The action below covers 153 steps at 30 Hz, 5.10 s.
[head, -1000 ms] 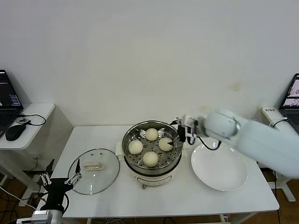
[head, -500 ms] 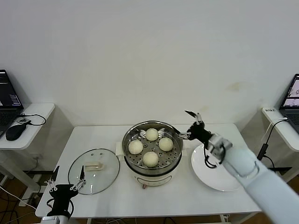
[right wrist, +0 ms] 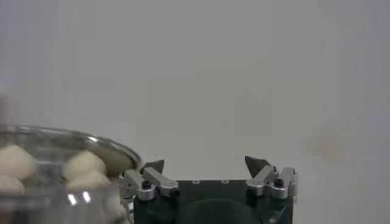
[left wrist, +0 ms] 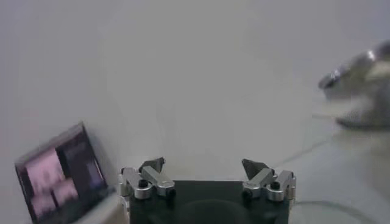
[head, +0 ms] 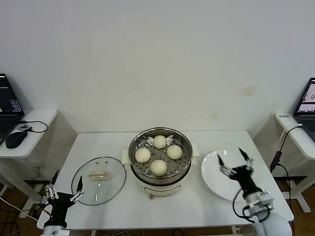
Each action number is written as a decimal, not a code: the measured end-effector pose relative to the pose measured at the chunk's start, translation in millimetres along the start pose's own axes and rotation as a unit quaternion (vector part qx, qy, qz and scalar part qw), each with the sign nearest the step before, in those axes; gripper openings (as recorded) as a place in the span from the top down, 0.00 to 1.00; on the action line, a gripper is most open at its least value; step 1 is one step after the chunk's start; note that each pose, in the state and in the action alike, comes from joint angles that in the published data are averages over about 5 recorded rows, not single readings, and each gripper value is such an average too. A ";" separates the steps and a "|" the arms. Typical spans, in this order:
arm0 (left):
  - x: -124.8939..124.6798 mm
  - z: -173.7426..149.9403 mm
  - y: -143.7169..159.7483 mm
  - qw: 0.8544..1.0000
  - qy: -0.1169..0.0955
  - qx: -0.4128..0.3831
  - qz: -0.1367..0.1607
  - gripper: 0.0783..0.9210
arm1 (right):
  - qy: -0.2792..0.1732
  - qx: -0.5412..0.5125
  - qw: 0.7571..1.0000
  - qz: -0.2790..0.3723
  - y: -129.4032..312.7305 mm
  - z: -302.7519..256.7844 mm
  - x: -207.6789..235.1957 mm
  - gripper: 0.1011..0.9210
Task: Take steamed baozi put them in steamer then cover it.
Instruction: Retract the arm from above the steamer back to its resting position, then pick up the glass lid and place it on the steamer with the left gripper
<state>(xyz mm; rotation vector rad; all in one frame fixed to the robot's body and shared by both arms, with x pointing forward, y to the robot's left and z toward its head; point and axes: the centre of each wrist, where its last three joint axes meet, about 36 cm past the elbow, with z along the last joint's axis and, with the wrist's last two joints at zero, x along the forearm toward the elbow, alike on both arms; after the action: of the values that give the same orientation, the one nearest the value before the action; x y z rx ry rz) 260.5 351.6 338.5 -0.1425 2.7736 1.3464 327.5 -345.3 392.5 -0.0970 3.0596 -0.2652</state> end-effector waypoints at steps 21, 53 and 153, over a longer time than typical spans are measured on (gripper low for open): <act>-32.9 53.8 -28.4 0.956 -0.060 -0.266 0.109 0.12 | 0.030 0.003 0.988 0.154 -24.6 25.1 84.7 0.12; -118.6 71.4 -49.8 0.942 -0.058 -0.307 0.125 0.12 | 0.063 0.018 0.983 0.173 -22.8 37.8 120.7 0.12; -170.5 -213.8 -19.6 0.942 -0.103 -0.313 0.067 0.93 | 0.120 0.092 0.984 0.090 46.1 78.2 71.9 0.12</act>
<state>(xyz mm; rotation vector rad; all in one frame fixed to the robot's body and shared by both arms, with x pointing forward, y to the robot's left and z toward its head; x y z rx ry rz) 430.2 181.5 470.6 0.1604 2.1297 2.0952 259.1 -318.2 303.1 0.2383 3.2297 -0.5850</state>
